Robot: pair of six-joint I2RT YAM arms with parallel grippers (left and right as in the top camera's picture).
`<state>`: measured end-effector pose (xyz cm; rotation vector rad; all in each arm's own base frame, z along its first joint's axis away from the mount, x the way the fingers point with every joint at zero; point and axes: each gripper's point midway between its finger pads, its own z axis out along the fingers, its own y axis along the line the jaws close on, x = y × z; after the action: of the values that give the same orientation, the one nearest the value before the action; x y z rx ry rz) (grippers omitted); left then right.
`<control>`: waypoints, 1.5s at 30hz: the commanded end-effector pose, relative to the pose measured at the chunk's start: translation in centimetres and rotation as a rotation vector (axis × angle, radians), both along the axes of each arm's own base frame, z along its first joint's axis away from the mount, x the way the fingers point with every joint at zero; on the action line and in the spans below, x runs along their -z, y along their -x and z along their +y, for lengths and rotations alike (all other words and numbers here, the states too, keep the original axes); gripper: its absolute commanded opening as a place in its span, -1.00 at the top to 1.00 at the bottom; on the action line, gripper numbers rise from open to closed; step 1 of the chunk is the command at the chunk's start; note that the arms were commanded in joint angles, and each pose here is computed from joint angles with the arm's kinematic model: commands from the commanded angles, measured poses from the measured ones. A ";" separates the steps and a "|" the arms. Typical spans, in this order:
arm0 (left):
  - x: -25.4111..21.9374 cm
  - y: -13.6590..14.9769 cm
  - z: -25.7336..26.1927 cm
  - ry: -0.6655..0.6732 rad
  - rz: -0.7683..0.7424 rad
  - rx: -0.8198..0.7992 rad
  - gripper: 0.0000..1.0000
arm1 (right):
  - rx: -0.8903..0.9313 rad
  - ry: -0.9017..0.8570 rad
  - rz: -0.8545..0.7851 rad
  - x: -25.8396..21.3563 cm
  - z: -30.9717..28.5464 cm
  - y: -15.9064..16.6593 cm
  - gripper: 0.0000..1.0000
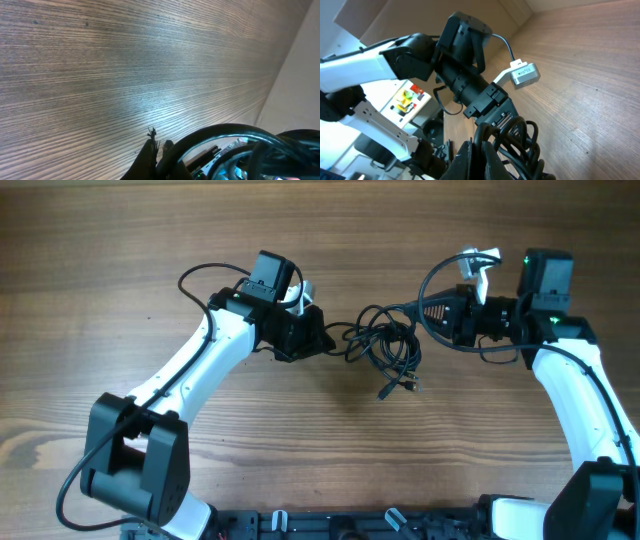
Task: Untangle cables
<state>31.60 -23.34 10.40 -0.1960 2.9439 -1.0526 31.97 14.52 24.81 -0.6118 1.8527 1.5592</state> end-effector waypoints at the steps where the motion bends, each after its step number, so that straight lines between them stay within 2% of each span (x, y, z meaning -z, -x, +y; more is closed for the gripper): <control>1: 3.5 -0.2 3.2 -0.191 0.003 -0.038 0.92 | -0.002 -0.057 -0.003 -3.0 -1.2 0.2 0.91; 11: 3.8 1.5 1.7 -0.201 -0.023 0.080 0.92 | 0.151 -0.064 0.136 -4.2 -3.3 -3.1 0.92; 19: 5.3 2.6 2.6 -0.234 0.013 0.079 0.92 | 0.419 -0.100 0.207 -5.3 -8.0 -7.0 0.91; 24: 5.2 2.2 2.4 -0.226 -0.002 0.077 0.92 | 0.368 -0.091 0.165 -5.5 -7.4 -6.4 0.92; 27: 4.9 1.8 2.0 -0.202 -0.021 0.077 0.91 | 0.359 -0.064 0.213 -3.8 -6.9 -6.0 0.91; 30: 4.9 1.4 1.9 -0.202 -0.038 0.075 0.60 | 0.402 -0.001 0.290 -1.0 -6.7 -5.7 0.83; 34: 3.2 -0.7 2.6 -0.213 -0.102 0.056 0.42 | 0.420 0.058 0.335 1.0 -6.8 -5.0 0.73; 36: 1.4 -2.2 2.9 -0.205 -0.131 0.037 0.24 | 0.413 0.087 0.356 1.9 -6.5 -4.4 0.60; 41: -2.5 -4.5 2.9 -0.193 -0.205 0.030 0.07 | 0.403 0.348 0.490 7.6 -4.6 -1.2 0.29; 45: -2.6 -4.5 2.9 -0.193 -0.204 0.027 -0.02 | 0.308 0.543 0.512 10.7 -2.5 2.0 0.13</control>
<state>35.95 -20.58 12.63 -0.0694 2.8545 -0.7513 30.92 11.90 16.09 0.0575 2.5715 1.2705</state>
